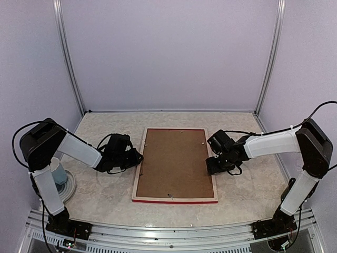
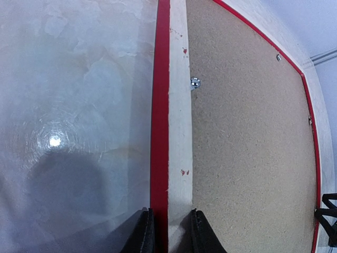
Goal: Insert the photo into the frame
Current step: Press the fastener onto the backboard.
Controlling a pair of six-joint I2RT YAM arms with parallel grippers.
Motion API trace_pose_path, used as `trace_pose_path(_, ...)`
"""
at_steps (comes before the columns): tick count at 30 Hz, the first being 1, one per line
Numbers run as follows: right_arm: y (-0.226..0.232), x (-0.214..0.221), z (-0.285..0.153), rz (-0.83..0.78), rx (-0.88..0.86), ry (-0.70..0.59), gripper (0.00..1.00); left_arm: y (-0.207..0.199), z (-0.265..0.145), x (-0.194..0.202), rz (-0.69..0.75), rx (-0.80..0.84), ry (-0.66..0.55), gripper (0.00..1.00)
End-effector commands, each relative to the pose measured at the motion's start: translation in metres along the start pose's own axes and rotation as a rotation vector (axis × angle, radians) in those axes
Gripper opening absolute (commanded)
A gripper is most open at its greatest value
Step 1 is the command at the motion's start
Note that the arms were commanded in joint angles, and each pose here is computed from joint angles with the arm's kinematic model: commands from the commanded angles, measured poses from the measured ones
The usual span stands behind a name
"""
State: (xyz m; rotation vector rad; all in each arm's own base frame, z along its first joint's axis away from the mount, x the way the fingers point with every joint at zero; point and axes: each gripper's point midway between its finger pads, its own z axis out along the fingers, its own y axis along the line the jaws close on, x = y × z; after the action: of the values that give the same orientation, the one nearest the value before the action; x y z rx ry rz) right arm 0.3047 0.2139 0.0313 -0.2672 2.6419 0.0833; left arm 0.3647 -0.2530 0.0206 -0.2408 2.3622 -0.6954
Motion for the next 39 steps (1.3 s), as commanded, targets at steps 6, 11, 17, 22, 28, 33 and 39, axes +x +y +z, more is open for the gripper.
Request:
trace_pose_path(6, 0.012, 0.007, -0.004, -0.167, -0.047, 0.064, 0.61, 0.082, 0.000, 0.077, -0.038, -0.254, 0.254, 0.11)
trace_pose_path(11, 0.013, 0.014, 0.004, -0.218, -0.053, 0.107, 0.61, 0.082, 0.001, 0.077, -0.036, -0.253, 0.254, 0.11)
trace_pose_path(17, 0.018, 0.013, 0.010, -0.243, -0.065, 0.110, 0.60, 0.083, 0.002, 0.079, -0.034, -0.257, 0.258, 0.11)
trace_pose_path(22, 0.013, 0.011, 0.011, -0.245, -0.034, 0.111, 0.55, 0.084, 0.003, 0.079, -0.032, -0.260, 0.261, 0.11)
trace_pose_path(28, 0.006, 0.016, 0.013, -0.224, -0.040, 0.127, 0.49, 0.084, 0.003, 0.080, -0.030, -0.262, 0.264, 0.11)
trace_pose_path(33, 0.006, 0.018, 0.010, -0.223, -0.083, 0.126, 0.48, 0.085, 0.003, 0.080, -0.032, -0.263, 0.264, 0.11)
trace_pose_path(39, 0.007, 0.019, 0.009, -0.231, -0.098, 0.125, 0.45, 0.085, 0.003, 0.080, -0.032, -0.264, 0.265, 0.11)
